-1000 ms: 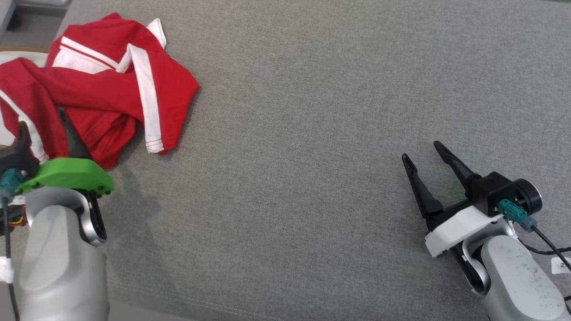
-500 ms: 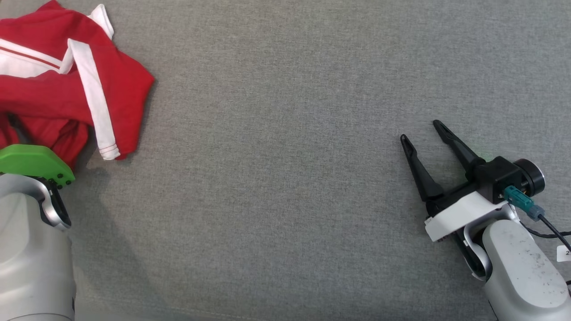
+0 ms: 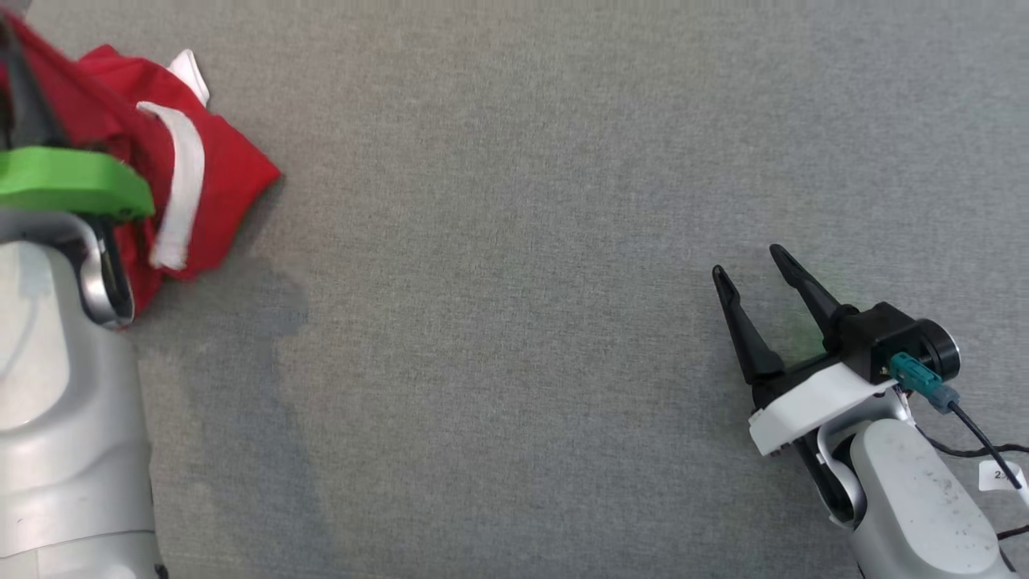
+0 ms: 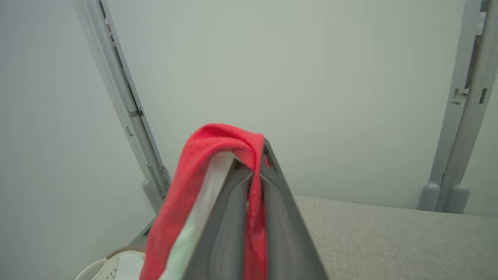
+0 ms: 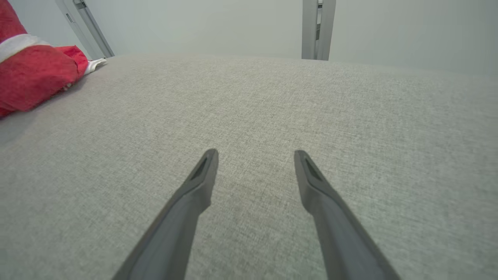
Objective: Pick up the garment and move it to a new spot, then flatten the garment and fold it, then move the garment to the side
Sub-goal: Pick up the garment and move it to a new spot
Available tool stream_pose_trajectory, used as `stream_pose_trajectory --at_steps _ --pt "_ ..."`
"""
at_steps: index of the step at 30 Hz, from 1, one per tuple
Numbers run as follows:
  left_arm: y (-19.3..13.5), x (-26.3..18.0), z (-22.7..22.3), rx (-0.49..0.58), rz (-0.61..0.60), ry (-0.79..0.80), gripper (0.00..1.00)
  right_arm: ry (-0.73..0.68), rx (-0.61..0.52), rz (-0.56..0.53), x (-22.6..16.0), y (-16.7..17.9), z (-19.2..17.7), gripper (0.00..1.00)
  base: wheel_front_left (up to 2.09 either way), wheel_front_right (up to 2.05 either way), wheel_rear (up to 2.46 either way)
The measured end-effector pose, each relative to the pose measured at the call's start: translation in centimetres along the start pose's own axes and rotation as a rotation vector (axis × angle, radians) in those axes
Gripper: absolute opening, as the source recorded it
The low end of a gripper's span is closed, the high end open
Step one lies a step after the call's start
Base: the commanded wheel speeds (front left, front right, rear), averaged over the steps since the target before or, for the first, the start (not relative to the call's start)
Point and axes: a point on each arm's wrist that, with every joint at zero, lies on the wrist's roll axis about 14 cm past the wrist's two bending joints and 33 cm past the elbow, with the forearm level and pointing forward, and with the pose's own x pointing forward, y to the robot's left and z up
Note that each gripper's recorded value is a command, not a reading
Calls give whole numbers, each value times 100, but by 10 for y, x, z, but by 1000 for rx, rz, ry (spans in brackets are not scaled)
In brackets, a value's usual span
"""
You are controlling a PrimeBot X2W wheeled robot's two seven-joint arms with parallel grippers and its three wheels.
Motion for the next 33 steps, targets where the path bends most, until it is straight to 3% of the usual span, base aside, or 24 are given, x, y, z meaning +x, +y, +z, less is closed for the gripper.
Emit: stream_pose_trajectory --at_steps 6,13,18,27,28,29,31,33 --pt "-61 2 74 -25 -190 -198 0 -40 9 -32 -14 3 20 100 0 0 0" --pt "-153 -15 127 -149 -418 -337 0 -51 17 -125 -45 -13 29 100 0 0 0" --pt "-217 -38 136 -256 -590 -339 0 -61 11 -213 -71 -34 35 100 0 0 0" --pt "-322 -104 112 -478 -856 -172 0 -77 2 -375 -122 -70 43 100 0 0 0" --pt "-328 -111 106 -484 -869 -146 11 -78 2 -389 -127 -73 44 100 0 0 0" --pt "-335 -120 97 -491 -885 -112 35 -79 2 -408 -133 -76 44 100 0 0 0" --pt "-344 -135 78 -483 -899 -48 100 -78 3 -437 -143 -81 44 100 0 0 0" --pt "-347 -147 63 -449 -903 -10 100 -87 5 -458 -150 -84 46 100 0 0 0"
